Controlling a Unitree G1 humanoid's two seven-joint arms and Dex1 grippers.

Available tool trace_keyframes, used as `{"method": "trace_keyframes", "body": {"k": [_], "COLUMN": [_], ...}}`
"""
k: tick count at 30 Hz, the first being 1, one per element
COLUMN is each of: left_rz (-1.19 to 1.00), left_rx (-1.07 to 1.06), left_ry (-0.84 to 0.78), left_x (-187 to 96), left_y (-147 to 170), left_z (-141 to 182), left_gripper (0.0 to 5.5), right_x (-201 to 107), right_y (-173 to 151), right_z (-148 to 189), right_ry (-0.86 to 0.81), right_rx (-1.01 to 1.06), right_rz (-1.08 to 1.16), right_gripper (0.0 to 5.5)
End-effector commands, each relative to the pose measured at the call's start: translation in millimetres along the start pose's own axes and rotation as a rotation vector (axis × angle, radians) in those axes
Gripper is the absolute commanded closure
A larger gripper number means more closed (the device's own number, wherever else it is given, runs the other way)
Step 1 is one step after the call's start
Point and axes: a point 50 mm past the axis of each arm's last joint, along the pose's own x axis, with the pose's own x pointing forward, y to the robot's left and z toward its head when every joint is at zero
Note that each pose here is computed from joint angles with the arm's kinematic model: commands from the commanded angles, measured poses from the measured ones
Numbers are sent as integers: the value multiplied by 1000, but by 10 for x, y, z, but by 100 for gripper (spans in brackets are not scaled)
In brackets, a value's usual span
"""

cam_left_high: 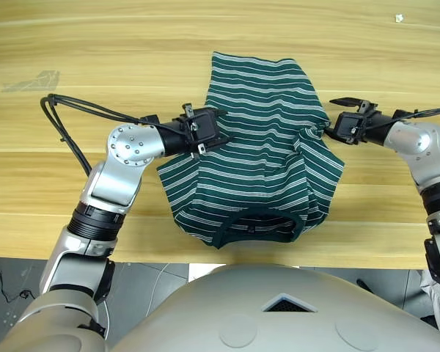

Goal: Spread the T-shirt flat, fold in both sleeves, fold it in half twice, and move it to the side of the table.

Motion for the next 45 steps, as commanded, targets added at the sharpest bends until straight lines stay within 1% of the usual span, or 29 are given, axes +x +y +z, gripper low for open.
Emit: {"method": "trace_keyframes", "body": {"k": [1, 4, 9, 11, 15, 18, 21, 24, 27, 29, 31, 35, 38, 41, 43, 45], "left_rz": [-2, -16, -66, -94, -104, -110, -93, -85, -101, -102, -98, -88, -77, -69, -76, -94], "left_rx": [-5, -26, -68, -34, -29, -16, -2, 2, 5, 6, 6, 14, 23, 60, 90, 114], "left_ry": [12, 32, 102, 122, 123, 128, 124, 125, 123, 122, 123, 122, 129, 154, 167, 179], "left_x": [16, 65, 229, 291, 351, 348, 330, 326, 340, 345, 343, 329, 289, 167, 55, -38], "left_y": [-11, -89, -452, -557, -640, -668, -620, -606, -643, -650, -640, -601, -550, -523, -571, -651], "left_z": [-39, -131, -416, -471, -529, -558, -550, -552, -552, -553, -558, -552, -551, -559, -545, -527], "left_gripper": [302, 302, 302, 302, 302, 302, 302, 302, 302, 302, 302, 302, 302, 302, 302, 302], "right_x": [63, 111, 209, 248, 341, 446, 527, 582, 600, 590, 568, 440, 334, 242, 189, 185], "right_y": [186, 82, -68, -92, -78, 65, 221, 441, 789, 828, 741, 330, 67, -157, -337, -519], "right_z": [-80, -42, 144, 258, 539, 768, 986, 1144, 1171, 1106, 1065, 1068, 1065, 1012, 950, 826], "right_ry": [41, 19, -74, -124, -243, -331, -411, -468, -474, -444, -431, -473, -496, -488, -461, -396], "right_rx": [7, -6, -53, -80, -114, -127, -137, -124, -135, -131, -111, 6, 64, 90, 83, 72], "right_rz": [69, -10, -138, -162, -178, -125, -73, 2, 141, 154, 113, -64, -152, -219, -273, -326], "right_gripper": [246, 246, 246, 246, 246, 246, 246, 246, 246, 246, 246, 246, 246, 246, 246, 246]}}
